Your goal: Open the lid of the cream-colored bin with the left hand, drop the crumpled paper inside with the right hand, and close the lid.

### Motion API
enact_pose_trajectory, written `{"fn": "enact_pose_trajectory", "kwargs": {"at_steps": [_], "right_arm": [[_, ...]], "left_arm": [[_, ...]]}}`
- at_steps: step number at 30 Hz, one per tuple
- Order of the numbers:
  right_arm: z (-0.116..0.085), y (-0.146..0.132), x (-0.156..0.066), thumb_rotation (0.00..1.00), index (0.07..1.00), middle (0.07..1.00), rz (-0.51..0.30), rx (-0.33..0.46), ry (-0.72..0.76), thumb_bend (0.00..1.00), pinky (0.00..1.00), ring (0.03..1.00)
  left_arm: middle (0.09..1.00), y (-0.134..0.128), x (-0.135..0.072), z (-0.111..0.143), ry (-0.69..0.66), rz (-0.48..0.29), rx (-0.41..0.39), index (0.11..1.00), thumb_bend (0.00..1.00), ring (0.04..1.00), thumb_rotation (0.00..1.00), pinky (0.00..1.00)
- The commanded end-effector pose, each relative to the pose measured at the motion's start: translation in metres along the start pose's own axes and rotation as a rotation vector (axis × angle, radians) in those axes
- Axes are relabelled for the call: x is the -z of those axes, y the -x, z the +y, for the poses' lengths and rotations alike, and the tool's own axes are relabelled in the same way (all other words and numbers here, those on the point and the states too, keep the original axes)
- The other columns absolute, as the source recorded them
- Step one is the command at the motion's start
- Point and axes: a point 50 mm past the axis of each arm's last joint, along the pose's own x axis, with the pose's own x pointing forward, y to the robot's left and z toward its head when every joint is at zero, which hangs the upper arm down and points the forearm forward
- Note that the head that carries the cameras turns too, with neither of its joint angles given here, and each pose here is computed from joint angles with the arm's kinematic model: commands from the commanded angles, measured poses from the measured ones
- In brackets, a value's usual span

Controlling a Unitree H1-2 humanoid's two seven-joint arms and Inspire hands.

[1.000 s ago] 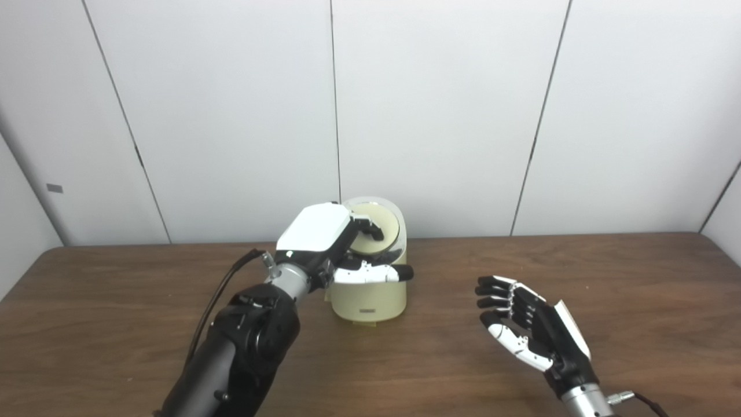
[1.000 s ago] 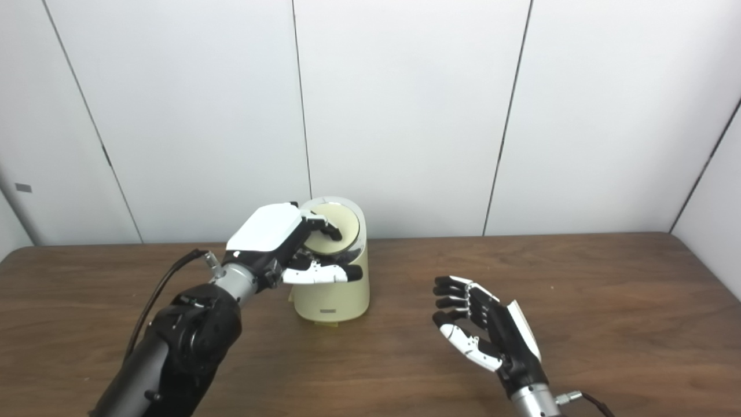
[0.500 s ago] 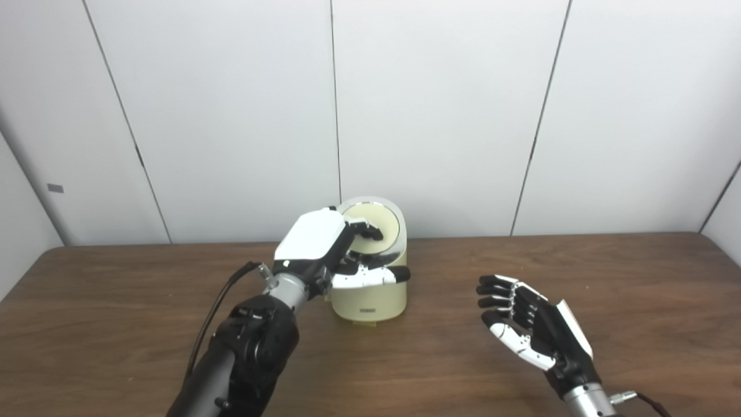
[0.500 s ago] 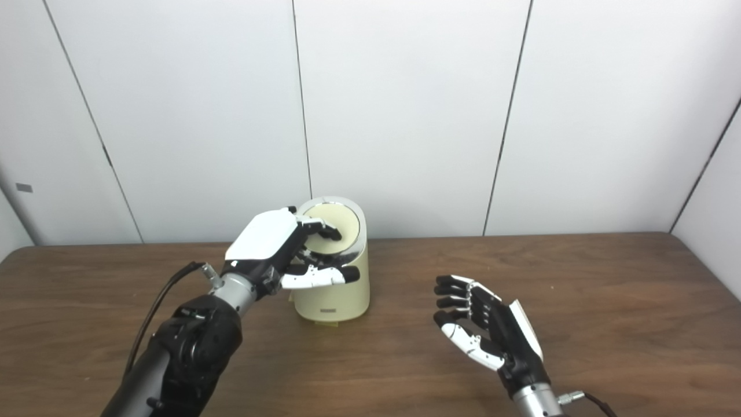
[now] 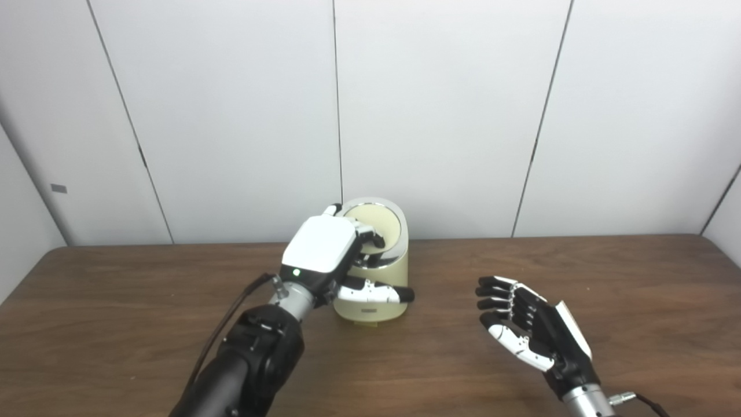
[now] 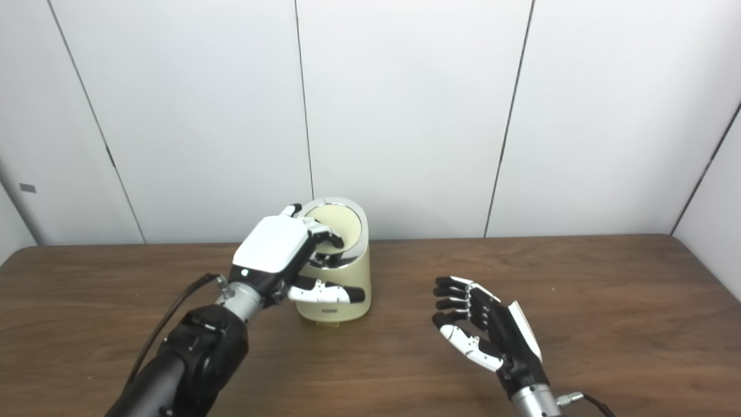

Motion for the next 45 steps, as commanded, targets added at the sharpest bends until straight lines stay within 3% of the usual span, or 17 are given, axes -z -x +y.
{"fn": "enact_pose_trajectory", "kwargs": {"at_steps": [1, 8, 13, 20, 23, 27, 43, 45], "right_arm": [[-0.002, -0.01, -0.017, 0.37, 0.74, 0.727, -0.077, 0.016, 0.003, 0.26, 0.6, 0.684], [-0.002, -0.01, -0.018, 0.37, 0.74, 0.732, -0.081, 0.014, 0.009, 0.25, 0.61, 0.686], [0.0, -0.01, -0.02, 0.38, 0.741, 0.732, -0.076, 0.017, 0.014, 0.25, 0.6, 0.684], [-0.001, -0.009, -0.021, 0.34, 0.743, 0.737, -0.077, 0.007, 0.004, 0.24, 0.6, 0.689], [-0.001, -0.009, -0.021, 0.36, 0.744, 0.737, -0.074, 0.007, 0.005, 0.25, 0.6, 0.689], [-0.001, -0.009, -0.021, 0.36, 0.744, 0.738, -0.075, 0.006, 0.003, 0.25, 0.6, 0.689], [-0.001, -0.009, -0.02, 0.38, 0.747, 0.738, -0.067, 0.001, -0.002, 0.27, 0.61, 0.692], [-0.001, -0.009, -0.021, 0.38, 0.751, 0.742, -0.065, 0.001, 0.003, 0.26, 0.62, 0.697]], "left_arm": [[0.747, 0.006, 0.004, -0.038, -0.038, 0.018, 0.21, 0.744, 1.0, 0.845, 0.92, 1.0], [0.726, 0.013, -0.001, -0.052, -0.109, -0.022, 0.269, 0.731, 1.0, 0.831, 0.94, 1.0], [0.684, 0.021, 0.002, -0.065, -0.143, -0.058, 0.242, 0.696, 1.0, 0.802, 0.94, 1.0], [0.683, 0.028, 0.0, -0.071, -0.121, -0.031, 0.309, 0.706, 1.0, 0.816, 0.93, 1.0], [0.688, 0.028, 0.0, -0.072, -0.136, -0.028, 0.352, 0.7, 1.0, 0.82, 0.97, 1.0], [0.66, 0.03, 0.0, -0.076, -0.122, -0.013, 0.387, 0.65, 1.0, 0.801, 0.99, 1.0], [0.612, 0.03, 0.002, -0.08, -0.028, -0.007, 0.425, 0.617, 1.0, 0.756, 0.97, 1.0], [0.64, 0.029, 0.002, -0.08, -0.021, -0.014, 0.429, 0.66, 1.0, 0.767, 0.96, 1.0]]}}
